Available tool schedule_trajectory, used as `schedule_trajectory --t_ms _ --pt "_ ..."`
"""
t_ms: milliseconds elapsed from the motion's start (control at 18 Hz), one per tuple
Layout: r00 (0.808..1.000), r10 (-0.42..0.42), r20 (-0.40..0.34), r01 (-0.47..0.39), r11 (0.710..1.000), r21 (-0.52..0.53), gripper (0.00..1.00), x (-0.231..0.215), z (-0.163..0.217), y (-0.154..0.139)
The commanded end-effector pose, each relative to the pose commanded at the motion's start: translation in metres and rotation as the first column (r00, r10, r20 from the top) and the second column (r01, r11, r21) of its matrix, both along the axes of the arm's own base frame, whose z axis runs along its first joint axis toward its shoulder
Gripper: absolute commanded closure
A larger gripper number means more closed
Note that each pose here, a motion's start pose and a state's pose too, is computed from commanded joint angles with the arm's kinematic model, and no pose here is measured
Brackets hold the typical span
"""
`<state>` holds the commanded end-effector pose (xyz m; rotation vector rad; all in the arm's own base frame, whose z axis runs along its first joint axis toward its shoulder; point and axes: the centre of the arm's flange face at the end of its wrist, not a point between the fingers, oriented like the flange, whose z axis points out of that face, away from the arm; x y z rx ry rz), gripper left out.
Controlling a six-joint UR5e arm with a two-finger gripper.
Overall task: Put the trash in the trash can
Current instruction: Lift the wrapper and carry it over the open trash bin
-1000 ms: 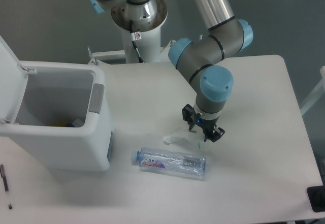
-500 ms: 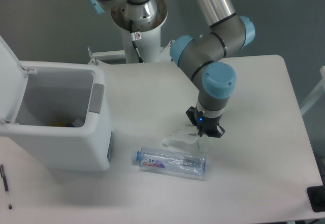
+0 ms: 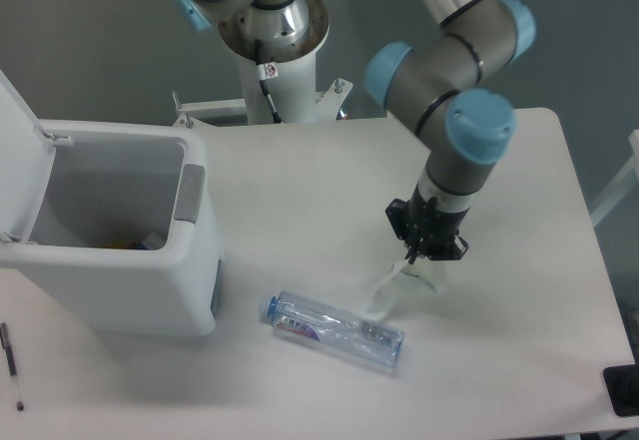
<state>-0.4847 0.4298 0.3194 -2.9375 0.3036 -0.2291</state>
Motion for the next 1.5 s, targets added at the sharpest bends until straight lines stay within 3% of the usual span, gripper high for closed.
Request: schedule_trajectory --t_ms 556,889,1222,1500 --pt "0.988 0.022 0.151 -0.021 1.0 -0.004 1.0 0.002 0.076 0.018" --pt "0.985 0.057 0.163 -0.072 0.994 0.086 1.0 0.023 0.131 0.017" --pt "0.974 0.115 0.195 -0.147 0.976 0.16 1.0 0.047 0.174 0.05" --pt "0.968 0.122 0.22 -0.174 0.956 0.235 1.0 0.095 0.223 0.06"
